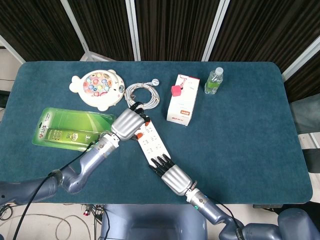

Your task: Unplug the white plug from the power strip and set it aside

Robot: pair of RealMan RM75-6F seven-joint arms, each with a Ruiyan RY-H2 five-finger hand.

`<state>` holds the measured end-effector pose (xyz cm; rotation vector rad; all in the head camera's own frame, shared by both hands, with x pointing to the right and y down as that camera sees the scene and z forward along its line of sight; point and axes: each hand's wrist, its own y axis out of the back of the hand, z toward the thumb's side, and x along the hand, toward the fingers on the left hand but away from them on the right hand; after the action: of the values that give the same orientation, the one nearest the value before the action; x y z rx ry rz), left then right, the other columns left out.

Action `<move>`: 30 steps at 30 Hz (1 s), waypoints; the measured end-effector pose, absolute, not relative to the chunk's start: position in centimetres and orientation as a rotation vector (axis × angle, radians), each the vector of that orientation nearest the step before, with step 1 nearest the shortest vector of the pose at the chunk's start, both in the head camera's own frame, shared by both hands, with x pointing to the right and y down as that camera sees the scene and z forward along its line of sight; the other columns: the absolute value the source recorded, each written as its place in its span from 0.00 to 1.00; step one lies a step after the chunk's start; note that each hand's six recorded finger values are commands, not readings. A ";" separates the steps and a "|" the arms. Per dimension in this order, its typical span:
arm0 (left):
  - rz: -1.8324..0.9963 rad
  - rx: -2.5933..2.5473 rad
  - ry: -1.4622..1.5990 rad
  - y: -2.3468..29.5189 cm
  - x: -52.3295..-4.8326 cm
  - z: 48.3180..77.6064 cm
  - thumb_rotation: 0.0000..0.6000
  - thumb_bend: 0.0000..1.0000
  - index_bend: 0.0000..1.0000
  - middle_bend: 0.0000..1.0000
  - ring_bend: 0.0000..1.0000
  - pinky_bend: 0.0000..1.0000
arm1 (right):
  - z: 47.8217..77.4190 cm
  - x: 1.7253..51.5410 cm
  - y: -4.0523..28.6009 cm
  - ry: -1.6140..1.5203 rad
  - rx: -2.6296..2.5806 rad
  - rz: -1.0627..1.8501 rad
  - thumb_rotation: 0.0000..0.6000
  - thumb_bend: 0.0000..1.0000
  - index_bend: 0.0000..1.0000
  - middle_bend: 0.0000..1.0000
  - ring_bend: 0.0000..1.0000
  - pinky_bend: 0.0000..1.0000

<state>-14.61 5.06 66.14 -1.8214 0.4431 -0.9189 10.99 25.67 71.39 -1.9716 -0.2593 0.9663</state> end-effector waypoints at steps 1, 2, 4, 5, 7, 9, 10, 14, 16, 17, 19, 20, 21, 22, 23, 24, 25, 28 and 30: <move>-0.920 -1.813 0.437 5.0 -14.8 66.1 1.00 0.37 0.75 0.78 0.29 0.13 | 71.3 11.0 25.6 -0.265 -1.970 0.965 1.00 0.97 0.00 0.00 0.00 0.04; -0.921 -1.806 0.433 4.8 -15.0 66.1 1.00 0.37 0.75 0.78 0.29 0.13 | 71.2 11.0 25.5 -0.273 -1.967 0.964 1.00 0.97 0.00 0.00 0.00 0.04; -0.925 -1.789 0.423 4.6 -15.4 66.0 1.00 0.37 0.75 0.78 0.29 0.13 | 71.0 11.0 25.2 -0.293 -1.961 0.959 1.00 0.97 0.00 0.00 0.00 0.04; -0.928 -1.783 0.418 4.6 -15.6 66.0 1.00 0.37 0.75 0.78 0.29 0.13 | 70.9 11.0 25.0 -0.303 -1.957 0.957 1.00 0.97 0.00 0.00 0.00 0.04; -0.934 -1.772 0.412 4.4 -16.1 66.0 1.00 0.37 0.75 0.78 0.29 0.13 | 70.6 11.1 24.7 -0.325 -1.948 0.952 1.00 0.97 0.00 0.00 0.00 0.04; -0.939 -1.760 0.406 4.3 -16.4 66.0 1.00 0.37 0.75 0.78 0.29 0.13 | 70.3 11.1 24.4 -0.346 -1.937 0.947 1.00 0.97 0.00 0.00 0.00 0.04; -0.941 -1.754 0.404 4.3 -16.6 66.0 1.00 0.37 0.75 0.78 0.29 0.13 | 70.2 11.1 24.2 -0.355 -1.931 0.946 1.00 0.97 0.00 0.00 0.00 0.04; -0.962 -1.717 0.395 3.8 -17.9 66.0 1.00 0.37 0.75 0.77 0.29 0.13 | 69.6 11.4 23.4 -0.403 -1.911 0.944 1.00 0.93 0.00 0.00 0.00 0.04; -0.976 -1.703 0.393 3.5 -18.6 66.0 1.00 0.37 0.74 0.77 0.29 0.13 | 69.2 11.6 23.0 -0.427 -1.901 0.943 1.00 0.89 0.00 0.00 0.00 0.04; -0.982 -1.699 0.393 3.4 -18.9 66.1 1.00 0.37 0.74 0.77 0.29 0.13 | 69.1 11.7 22.8 -0.437 -1.897 0.943 1.00 0.88 0.00 0.00 0.00 0.04; -1.002 -1.687 0.395 3.3 -19.7 66.2 1.00 0.37 0.74 0.77 0.29 0.13 | 68.8 11.9 22.4 -0.460 -1.889 0.942 1.00 0.84 0.00 0.00 0.00 0.04; -1.010 -1.682 0.396 3.3 -20.1 66.3 1.00 0.37 0.73 0.77 0.29 0.13 | 68.6 12.0 22.2 -0.469 -1.885 0.942 1.00 0.84 0.00 0.00 0.00 0.04; -1.021 -1.676 0.396 3.2 -20.5 66.4 1.00 0.37 0.73 0.76 0.29 0.13 | 68.5 12.1 22.0 -0.476 -1.881 0.942 1.00 0.83 0.00 0.00 0.00 0.04; -1.028 -1.671 0.396 3.2 -20.8 66.4 1.00 0.37 0.72 0.76 0.29 0.13 | 68.4 12.2 21.8 -0.485 -1.876 0.943 1.00 0.83 0.00 0.00 0.00 0.04; -1.036 -1.665 0.398 3.1 -21.2 66.5 1.00 0.36 0.72 0.75 0.29 0.13 | 68.3 12.3 21.7 -0.491 -1.873 0.944 1.00 0.83 0.00 0.00 0.00 0.04; -1.048 -1.661 0.399 3.1 -21.6 66.6 1.00 0.36 0.71 0.74 0.29 0.13 | 68.2 12.5 21.5 -0.499 -1.870 0.945 1.00 0.83 0.00 0.00 0.00 0.04; -1.059 -1.659 0.402 3.1 -21.9 66.7 1.00 0.35 0.70 0.73 0.29 0.13 | 68.2 12.6 21.4 -0.505 -1.868 0.947 1.00 0.83 0.00 0.00 0.00 0.04; -1.101 -1.653 0.422 3.1 -23.0 67.1 1.00 0.29 0.64 0.68 0.28 0.11 | 67.9 13.1 20.9 -0.525 -1.858 0.953 1.00 0.83 0.00 0.00 0.00 0.04; -1.134 -1.647 0.435 3.2 -23.9 67.4 1.00 0.21 0.55 0.59 0.25 0.07 | 67.8 13.5 20.6 -0.534 -1.853 0.959 1.00 0.83 0.00 0.00 0.00 0.04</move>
<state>-23.91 3.16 67.39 -1.6465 0.4345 -1.1339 13.51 20.63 67.79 -1.8525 -0.5341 0.9587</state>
